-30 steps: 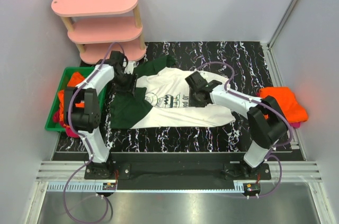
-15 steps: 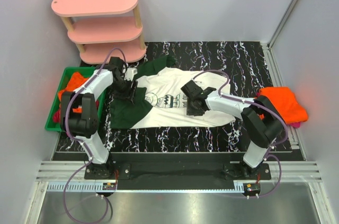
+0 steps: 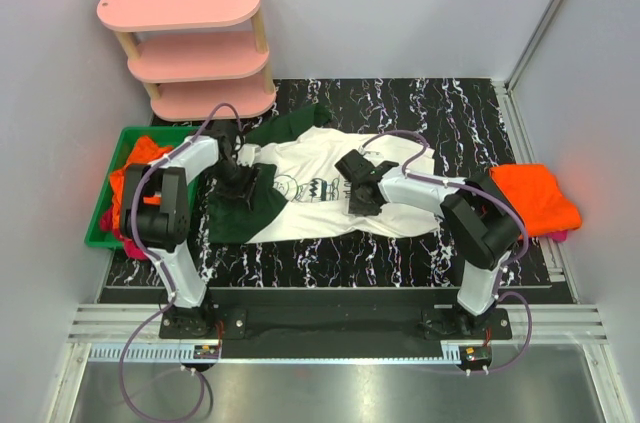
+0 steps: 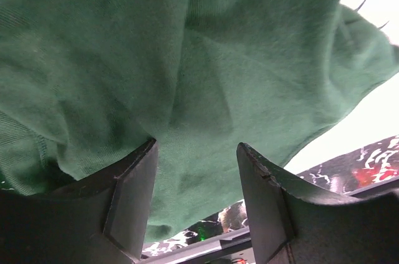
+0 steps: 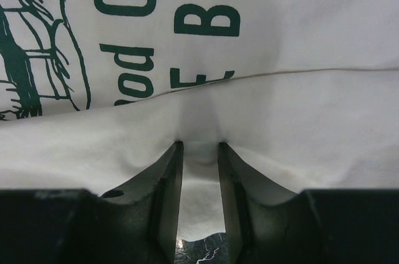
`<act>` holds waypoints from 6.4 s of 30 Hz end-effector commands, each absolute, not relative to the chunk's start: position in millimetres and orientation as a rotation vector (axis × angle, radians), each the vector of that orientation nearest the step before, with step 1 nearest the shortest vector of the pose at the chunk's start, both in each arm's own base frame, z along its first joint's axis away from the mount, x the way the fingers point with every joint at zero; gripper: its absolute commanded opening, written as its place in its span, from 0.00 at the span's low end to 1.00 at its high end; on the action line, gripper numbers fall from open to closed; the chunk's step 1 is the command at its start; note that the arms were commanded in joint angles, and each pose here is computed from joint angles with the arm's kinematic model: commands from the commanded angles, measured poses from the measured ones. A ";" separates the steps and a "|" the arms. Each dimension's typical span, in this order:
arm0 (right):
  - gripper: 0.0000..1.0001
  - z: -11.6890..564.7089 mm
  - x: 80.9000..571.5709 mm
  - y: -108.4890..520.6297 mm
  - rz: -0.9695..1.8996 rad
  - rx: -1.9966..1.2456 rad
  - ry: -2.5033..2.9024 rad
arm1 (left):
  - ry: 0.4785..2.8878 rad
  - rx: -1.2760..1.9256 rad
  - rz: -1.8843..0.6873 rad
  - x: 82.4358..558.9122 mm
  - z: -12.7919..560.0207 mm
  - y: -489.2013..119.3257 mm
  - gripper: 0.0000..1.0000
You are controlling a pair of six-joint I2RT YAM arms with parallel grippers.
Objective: Fold and stack the t-shirts
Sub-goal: Fold the flattened tshirt in 1/3 of the way
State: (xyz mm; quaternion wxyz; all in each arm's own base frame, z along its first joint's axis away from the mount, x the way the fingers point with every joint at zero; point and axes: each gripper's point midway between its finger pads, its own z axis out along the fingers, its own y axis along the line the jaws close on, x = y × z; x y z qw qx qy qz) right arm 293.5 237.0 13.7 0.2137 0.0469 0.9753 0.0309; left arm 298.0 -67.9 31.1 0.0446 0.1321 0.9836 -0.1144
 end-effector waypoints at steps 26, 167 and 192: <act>0.44 42.1 291.9 177.1 -0.112 0.332 2.609 | 2.909 0.324 -0.396 331.2 49.7 -50.7 0.59; 0.21 75.5 339.7 278.6 0.260 -0.182 2.487 | 3.065 0.503 -0.359 267.0 17.4 -77.8 0.56; 0.47 60.3 364.4 177.0 0.045 0.450 2.485 | 3.047 0.499 -0.398 269.2 19.9 -82.8 0.56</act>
